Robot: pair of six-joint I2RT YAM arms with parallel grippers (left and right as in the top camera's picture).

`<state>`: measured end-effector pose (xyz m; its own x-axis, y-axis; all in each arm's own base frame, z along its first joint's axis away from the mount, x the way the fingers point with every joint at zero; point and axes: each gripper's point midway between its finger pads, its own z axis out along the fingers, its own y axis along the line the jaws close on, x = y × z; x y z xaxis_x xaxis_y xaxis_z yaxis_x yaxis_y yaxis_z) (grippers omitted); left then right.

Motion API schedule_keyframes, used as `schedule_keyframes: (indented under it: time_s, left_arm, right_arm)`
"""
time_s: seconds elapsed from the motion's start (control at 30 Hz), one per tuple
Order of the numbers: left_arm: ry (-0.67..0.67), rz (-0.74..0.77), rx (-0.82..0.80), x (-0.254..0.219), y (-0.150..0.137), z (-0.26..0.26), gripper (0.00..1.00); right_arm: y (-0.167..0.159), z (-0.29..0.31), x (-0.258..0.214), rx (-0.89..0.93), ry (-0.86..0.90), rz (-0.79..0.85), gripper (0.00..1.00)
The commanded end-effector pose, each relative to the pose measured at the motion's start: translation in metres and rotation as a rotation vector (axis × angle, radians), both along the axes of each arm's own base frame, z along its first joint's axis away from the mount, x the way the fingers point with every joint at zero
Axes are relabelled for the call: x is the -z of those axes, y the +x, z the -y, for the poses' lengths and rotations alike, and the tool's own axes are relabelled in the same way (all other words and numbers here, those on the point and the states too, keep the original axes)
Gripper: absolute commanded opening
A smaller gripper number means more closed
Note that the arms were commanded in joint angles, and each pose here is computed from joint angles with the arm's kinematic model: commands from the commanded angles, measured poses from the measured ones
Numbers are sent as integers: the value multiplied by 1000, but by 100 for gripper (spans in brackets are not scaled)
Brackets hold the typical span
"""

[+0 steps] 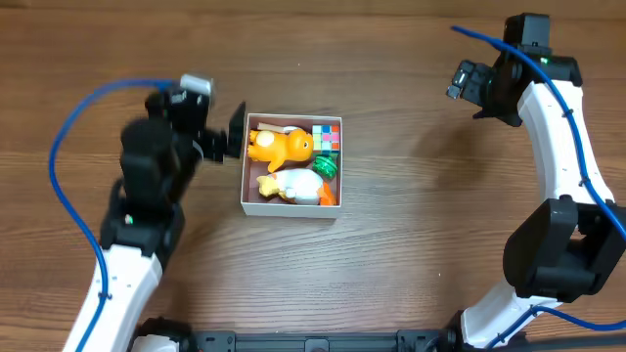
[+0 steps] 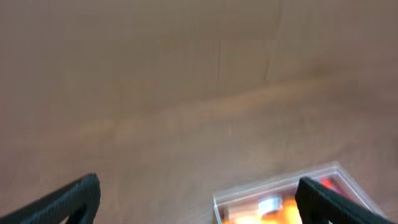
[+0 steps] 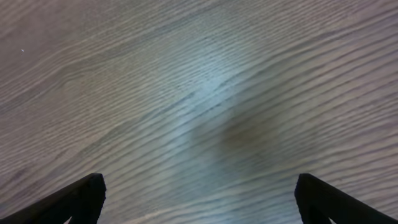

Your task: Pack container

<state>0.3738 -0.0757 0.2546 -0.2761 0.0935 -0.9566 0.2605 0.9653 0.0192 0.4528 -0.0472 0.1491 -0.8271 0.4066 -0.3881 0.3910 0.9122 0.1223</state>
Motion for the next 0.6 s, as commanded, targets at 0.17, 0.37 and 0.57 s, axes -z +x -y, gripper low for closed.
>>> schedule_keyframes:
  time_s: [0.17,0.37,0.57]
  left_arm:
    - [-68,154,-58,46,-75,-22,100]
    - [-64,191,-175,66,-98,-59,100]
    - [-65,242,-213,87,-113,-70,100]
  right_arm:
    - [0,0,-7,5,-1,19,100]
    - [0,0,-7,5,-1,19,100]
    - [0,0,-7,5,-1,19,100]
